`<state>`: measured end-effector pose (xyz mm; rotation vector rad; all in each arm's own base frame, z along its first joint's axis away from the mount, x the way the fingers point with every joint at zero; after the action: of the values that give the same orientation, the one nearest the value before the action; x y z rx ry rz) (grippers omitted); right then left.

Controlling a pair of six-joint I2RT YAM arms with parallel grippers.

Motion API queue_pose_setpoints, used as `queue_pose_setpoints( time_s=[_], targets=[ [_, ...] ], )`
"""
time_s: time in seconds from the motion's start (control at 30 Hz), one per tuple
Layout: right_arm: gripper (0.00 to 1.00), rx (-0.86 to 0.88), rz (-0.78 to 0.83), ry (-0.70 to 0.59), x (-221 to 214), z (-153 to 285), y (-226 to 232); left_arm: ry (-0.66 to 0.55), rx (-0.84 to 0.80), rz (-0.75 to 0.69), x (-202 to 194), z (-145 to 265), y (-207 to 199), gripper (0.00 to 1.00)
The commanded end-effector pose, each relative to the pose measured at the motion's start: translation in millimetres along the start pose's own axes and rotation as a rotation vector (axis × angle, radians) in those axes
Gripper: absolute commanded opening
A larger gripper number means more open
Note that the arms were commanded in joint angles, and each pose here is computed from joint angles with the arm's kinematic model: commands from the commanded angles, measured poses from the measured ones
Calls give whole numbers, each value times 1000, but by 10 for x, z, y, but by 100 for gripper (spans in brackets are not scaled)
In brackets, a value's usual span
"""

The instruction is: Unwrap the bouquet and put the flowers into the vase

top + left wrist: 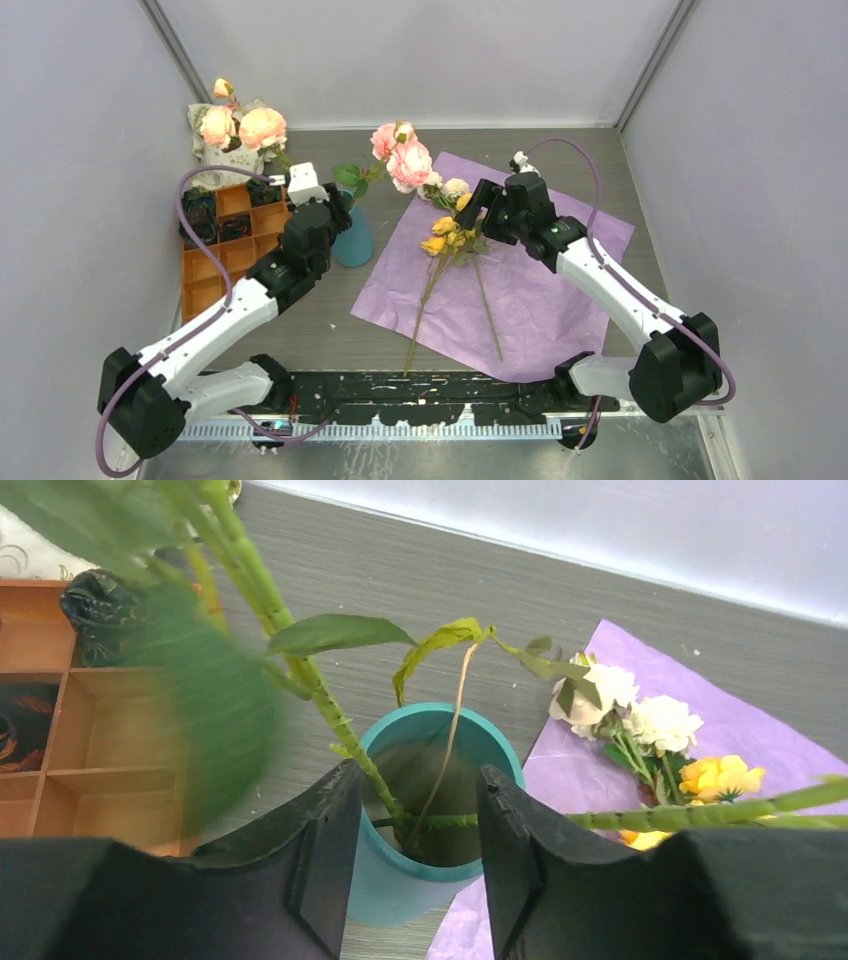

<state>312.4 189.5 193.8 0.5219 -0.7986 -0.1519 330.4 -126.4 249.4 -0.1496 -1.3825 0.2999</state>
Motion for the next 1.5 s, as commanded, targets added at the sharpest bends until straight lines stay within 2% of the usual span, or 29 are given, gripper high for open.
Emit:
queue_pose_setpoints(
  time_s=[0.0, 0.17, 0.4, 0.63, 0.73, 0.87, 0.97, 1.2, 1.47],
  targets=[
    [83, 76, -27, -22, 72, -28, 152, -54, -14, 58, 207, 123, 36, 48],
    [83, 79, -30, -16, 53, -41, 154, -76, -46, 80, 339, 222, 28, 49],
    [83, 67, -40, -6, 10, -82, 115, -86, -207, 103, 622, 445, -189, 44],
    [80, -14, -44, 46, -167, -313, -91, -127, -347, 118, 1151, 909, -260, 42],
    [74, -39, -53, 98, -295, -499, -166, -151, -374, 129, 1358, 1132, -186, 42],
    [61, -28, -82, 174, -452, -724, -167, -203, -407, 169, 1629, 1479, -25, 42],
    [58, -24, -102, 220, -556, -869, -170, -234, -426, 190, 1768, 1698, 99, 42],
    [57, -39, -122, 273, -734, -1122, -172, -261, -369, 185, 1822, 1896, 398, 44],
    [48, -28, -139, 300, -847, -1342, -61, -251, -356, 173, 1800, 1969, 494, 44]
  ],
)
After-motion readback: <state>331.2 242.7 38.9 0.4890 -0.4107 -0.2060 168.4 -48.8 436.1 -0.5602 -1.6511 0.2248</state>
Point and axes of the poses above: each gripper's point midway between its finger pads, its own z axis back along the fingers, its own y axis along the line the jaws close on, x = y × z, the point moved 1 cm from there along z, back along the fingers, and after that the axes turned 4 degrees about z, right-handed, at the moved point
